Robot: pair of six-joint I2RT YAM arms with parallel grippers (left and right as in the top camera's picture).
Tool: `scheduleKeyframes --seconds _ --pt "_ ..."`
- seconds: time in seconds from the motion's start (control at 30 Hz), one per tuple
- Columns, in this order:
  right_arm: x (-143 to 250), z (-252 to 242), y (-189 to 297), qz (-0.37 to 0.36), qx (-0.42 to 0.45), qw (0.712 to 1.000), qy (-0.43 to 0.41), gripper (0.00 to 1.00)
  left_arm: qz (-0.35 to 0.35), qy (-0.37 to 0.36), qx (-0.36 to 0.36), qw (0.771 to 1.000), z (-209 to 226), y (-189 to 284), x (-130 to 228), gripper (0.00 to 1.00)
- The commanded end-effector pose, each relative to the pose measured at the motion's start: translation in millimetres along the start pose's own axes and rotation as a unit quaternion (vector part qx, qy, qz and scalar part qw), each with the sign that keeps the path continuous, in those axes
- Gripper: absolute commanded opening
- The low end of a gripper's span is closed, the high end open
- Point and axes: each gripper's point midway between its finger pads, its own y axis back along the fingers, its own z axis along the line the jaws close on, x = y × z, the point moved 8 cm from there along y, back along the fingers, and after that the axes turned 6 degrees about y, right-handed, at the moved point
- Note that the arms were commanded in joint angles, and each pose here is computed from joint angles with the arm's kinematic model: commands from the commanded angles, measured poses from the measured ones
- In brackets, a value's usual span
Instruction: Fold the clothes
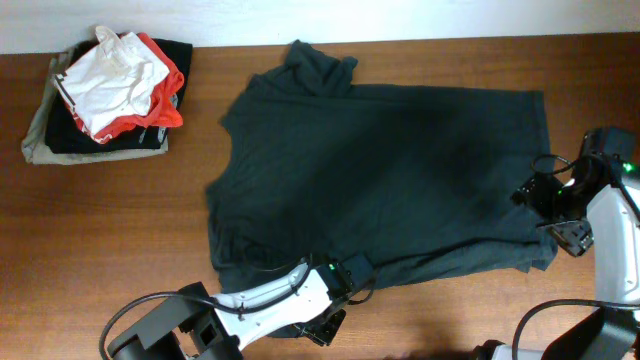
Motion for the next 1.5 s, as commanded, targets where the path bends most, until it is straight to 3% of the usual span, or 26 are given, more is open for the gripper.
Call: scheduleKeyframes --seconds 0.0,0.23,0.37,0.57,0.67,0.8,0.9,1.07,1.17,1.47 --pt "10 -4 -18 0.02 0.008 0.999 -0.028 0.99 0.0 -0.004 0.001 1.0 2 -2 5 0.39" --pt "29 -9 -44 0.048 0.011 0.998 -0.033 0.99 0.001 -0.004 0.001 1.0 3 -4 5 0.38" --pt "30 -10 -45 0.052 0.012 0.998 -0.033 0.99 -0.001 -0.004 0.001 1.0 3 -4 5 0.29" --pt "35 -13 -48 0.061 0.02 0.997 -0.035 0.99 0.0 -0.004 0.001 1.0 3 -4 5 0.3" --pt "42 -29 -57 0.064 0.066 0.992 -0.084 0.99 0.0 -0.004 0.001 1.0 3 -4 5 0.3" --pt "47 -52 -73 0.089 0.01 0.984 -0.153 0.99 0.0 -0.004 0.001 1.0 3 -4 5 0.31" --pt "47 -67 -78 0.091 -0.027 0.982 -0.165 0.99 -0.001 -0.004 0.001 1.0 3 -4 5 0.38" --pt "55 -78 -92 0.088 -0.027 0.98 -0.179 1.0 -0.004 -0.005 0.003 1.0 2 -4 4 0.38" --pt "56 -77 -96 0.083 -0.039 0.979 -0.18 0.94 -0.004 -0.005 0.003 1.0 2 -4 4 0.38" --pt "31 -66 -85 0.045 -0.104 0.978 -0.176 0.91 -0.002 -0.005 0.002 1.0 2 -4 5 0.38"
